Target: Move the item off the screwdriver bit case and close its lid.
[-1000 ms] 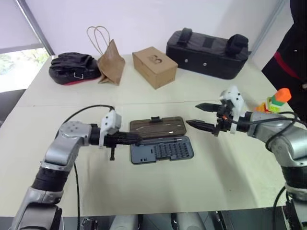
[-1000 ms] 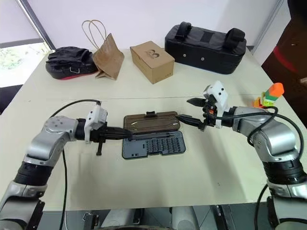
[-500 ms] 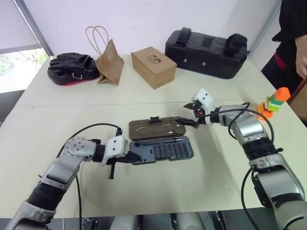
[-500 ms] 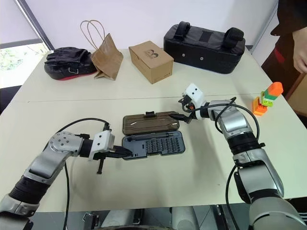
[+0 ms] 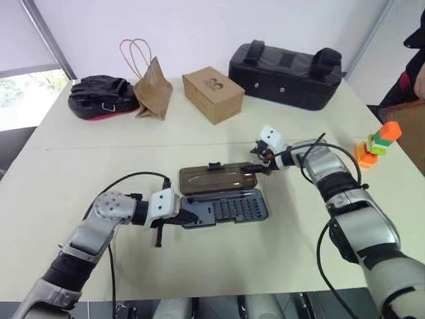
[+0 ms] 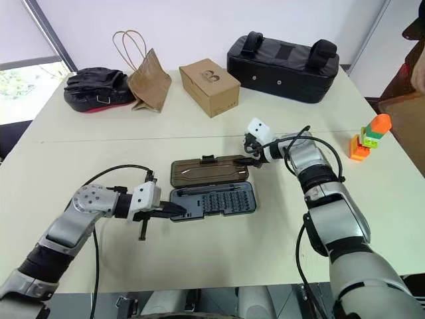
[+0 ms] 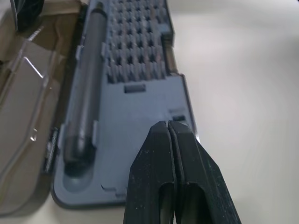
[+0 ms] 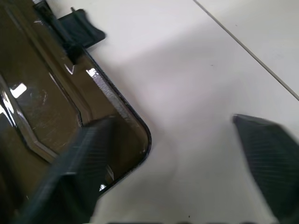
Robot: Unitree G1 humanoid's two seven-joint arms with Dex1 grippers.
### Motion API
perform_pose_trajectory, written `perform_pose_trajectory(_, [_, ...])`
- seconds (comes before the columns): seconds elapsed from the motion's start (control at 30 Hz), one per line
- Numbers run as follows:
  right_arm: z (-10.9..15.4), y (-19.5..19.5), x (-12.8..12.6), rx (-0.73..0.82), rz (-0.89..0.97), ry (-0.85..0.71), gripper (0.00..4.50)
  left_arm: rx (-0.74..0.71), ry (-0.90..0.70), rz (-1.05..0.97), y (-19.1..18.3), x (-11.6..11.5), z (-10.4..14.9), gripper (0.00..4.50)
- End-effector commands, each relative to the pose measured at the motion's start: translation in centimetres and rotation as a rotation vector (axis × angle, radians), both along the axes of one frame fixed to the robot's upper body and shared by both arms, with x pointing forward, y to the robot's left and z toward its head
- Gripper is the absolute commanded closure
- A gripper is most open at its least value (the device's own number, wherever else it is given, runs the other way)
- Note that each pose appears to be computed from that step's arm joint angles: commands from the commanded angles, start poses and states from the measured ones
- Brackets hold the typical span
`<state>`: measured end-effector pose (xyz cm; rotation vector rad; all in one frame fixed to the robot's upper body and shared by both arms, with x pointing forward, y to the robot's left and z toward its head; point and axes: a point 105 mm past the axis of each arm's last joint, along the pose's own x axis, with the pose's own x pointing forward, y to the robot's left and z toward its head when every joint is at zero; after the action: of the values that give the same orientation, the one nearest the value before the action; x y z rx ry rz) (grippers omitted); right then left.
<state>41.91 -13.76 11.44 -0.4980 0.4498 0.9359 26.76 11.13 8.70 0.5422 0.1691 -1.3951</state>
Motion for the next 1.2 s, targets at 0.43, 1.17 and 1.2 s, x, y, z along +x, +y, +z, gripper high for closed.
perform_pose_trajectory(0.43, [-0.6,0.3,-0.3,-0.105,0.101,-0.042,4.44,0.014,0.049,0.083,0.9,0.0,-2.0,4.50])
perform_pose_trajectory(1.17, [5.6,-0.9,-1.5,-0.220,0.212,-0.508,4.44,-0.333,0.049,0.043,-2.6,-0.4,6.4,4.50])
perform_pose_trajectory(1.2, [5.5,-0.9,-1.5,-0.220,0.211,-0.509,4.44,-0.368,0.061,0.046,-2.7,-0.4,7.3,4.50])
